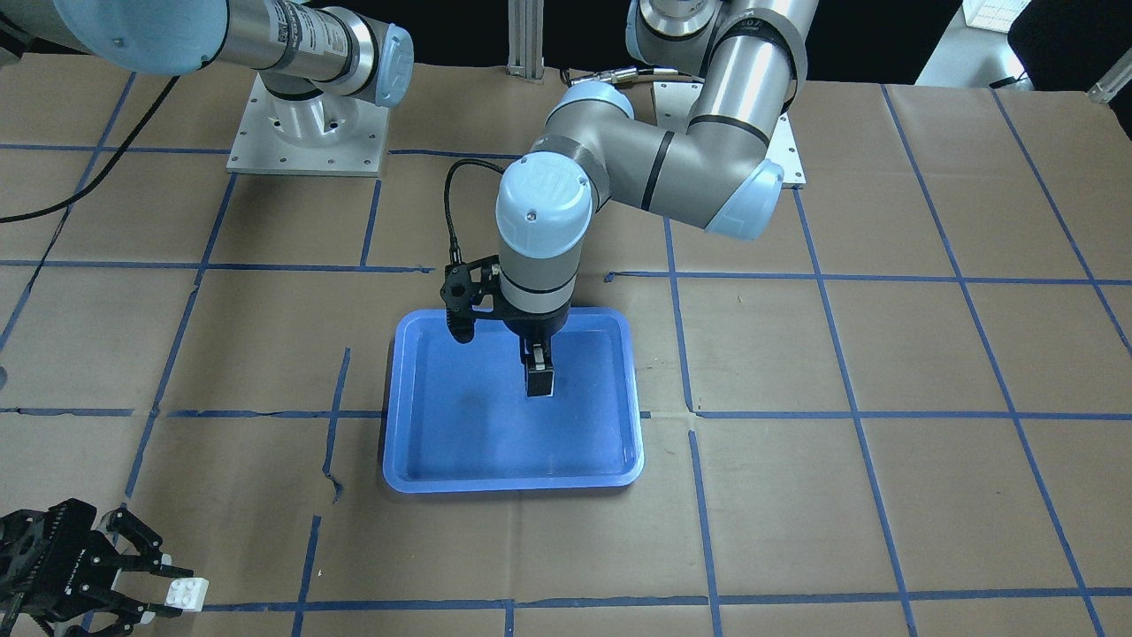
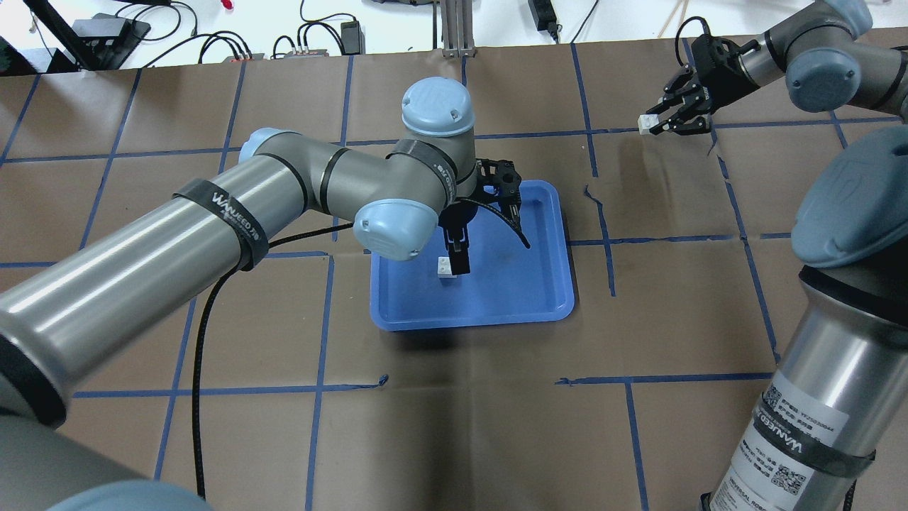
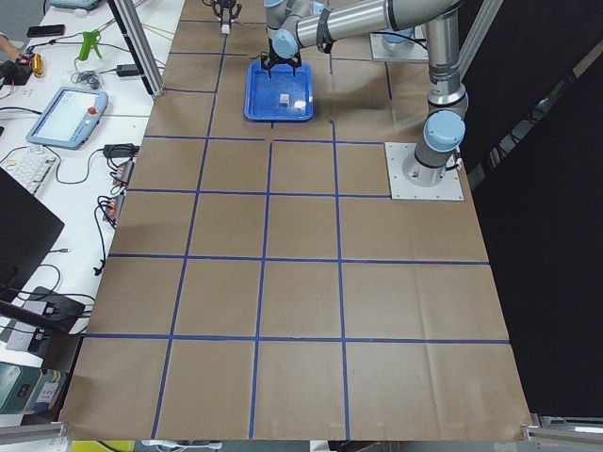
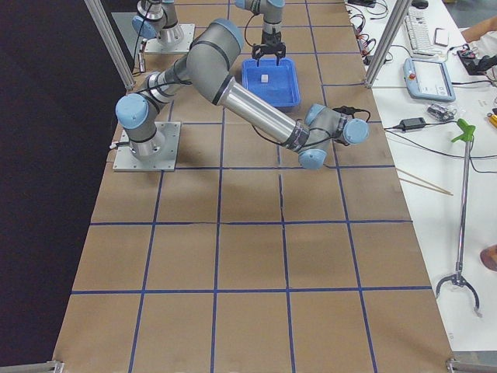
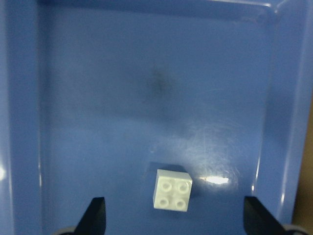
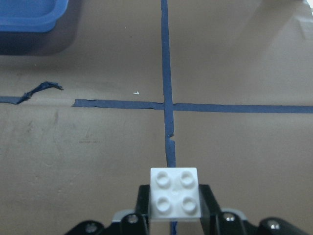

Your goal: Assemble white blocks and place on blue tray

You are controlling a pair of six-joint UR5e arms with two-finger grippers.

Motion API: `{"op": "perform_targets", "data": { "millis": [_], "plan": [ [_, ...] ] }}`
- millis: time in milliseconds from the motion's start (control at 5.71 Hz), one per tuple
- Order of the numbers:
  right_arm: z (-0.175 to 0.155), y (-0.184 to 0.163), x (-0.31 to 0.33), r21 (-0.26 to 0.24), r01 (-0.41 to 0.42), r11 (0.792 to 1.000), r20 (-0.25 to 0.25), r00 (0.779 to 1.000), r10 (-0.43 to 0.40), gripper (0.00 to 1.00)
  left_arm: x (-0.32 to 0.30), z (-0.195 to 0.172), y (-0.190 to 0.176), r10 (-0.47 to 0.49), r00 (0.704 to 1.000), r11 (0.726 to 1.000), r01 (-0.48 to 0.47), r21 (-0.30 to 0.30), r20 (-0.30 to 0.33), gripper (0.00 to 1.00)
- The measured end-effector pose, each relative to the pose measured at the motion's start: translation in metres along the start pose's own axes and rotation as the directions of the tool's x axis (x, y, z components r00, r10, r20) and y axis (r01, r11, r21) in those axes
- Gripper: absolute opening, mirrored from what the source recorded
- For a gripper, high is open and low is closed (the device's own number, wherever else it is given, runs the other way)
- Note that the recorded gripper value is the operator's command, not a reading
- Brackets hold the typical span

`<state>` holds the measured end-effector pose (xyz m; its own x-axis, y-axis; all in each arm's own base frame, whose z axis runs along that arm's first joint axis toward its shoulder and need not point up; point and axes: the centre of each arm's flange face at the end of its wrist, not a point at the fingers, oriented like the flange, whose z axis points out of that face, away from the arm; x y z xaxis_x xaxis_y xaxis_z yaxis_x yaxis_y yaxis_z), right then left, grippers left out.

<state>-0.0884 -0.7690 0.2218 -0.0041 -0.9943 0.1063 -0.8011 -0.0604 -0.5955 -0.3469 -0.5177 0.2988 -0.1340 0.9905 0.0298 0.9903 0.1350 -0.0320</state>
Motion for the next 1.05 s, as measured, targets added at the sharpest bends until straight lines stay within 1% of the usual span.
{"op": "perform_targets", "data": {
  "millis": [175, 351, 526, 701, 876, 1052],
  "plan": [
    [-0.021, -0.035, -0.006, 0.004, -0.004, 1.0, 0.024, 1.0, 0.004, 0.3, 0.007, -0.049, 0.026, -0.062, 0.998, 0.998, 0.062, 0.003, 0.006, 0.99],
    [-0.027, -0.078, -0.017, 0.006, 0.011, 1.0, 0.062, 0.998, -0.011, 0.3, 0.014, -0.098, 0.066, -0.136, 0.991, 0.991, 0.135, -0.01, -0.018, 0.99],
    [-0.019, -0.115, -0.037, 0.008, 0.025, 1.0, 0.1, 0.995, -0.026, 0.3, 0.021, -0.148, 0.109, -0.214, 0.975, 0.977, 0.212, -0.03, -0.057, 0.99],
    [-0.003, -0.143, -0.061, 0.012, 0.017, 1.0, 0.12, 0.993, -0.019, 0.3, 0.028, -0.187, 0.148, -0.288, 0.953, 0.958, 0.284, -0.048, -0.091, 0.99],
    [0.021, -0.171, -0.085, 0.004, 0.002, 1.0, 0.118, 0.993, -0.003, 0.3, 0.03, -0.203, 0.171, -0.356, 0.927, 0.935, 0.353, -0.048, -0.117, 0.99],
    [0.055, -0.199, -0.109, -0.011, -0.015, 1.0, 0.098, 0.995, 0.016, 0.3, 0.028, -0.208, 0.178, -0.429, 0.896, 0.903, 0.428, -0.03, -0.119, 0.99]
  ]
}}
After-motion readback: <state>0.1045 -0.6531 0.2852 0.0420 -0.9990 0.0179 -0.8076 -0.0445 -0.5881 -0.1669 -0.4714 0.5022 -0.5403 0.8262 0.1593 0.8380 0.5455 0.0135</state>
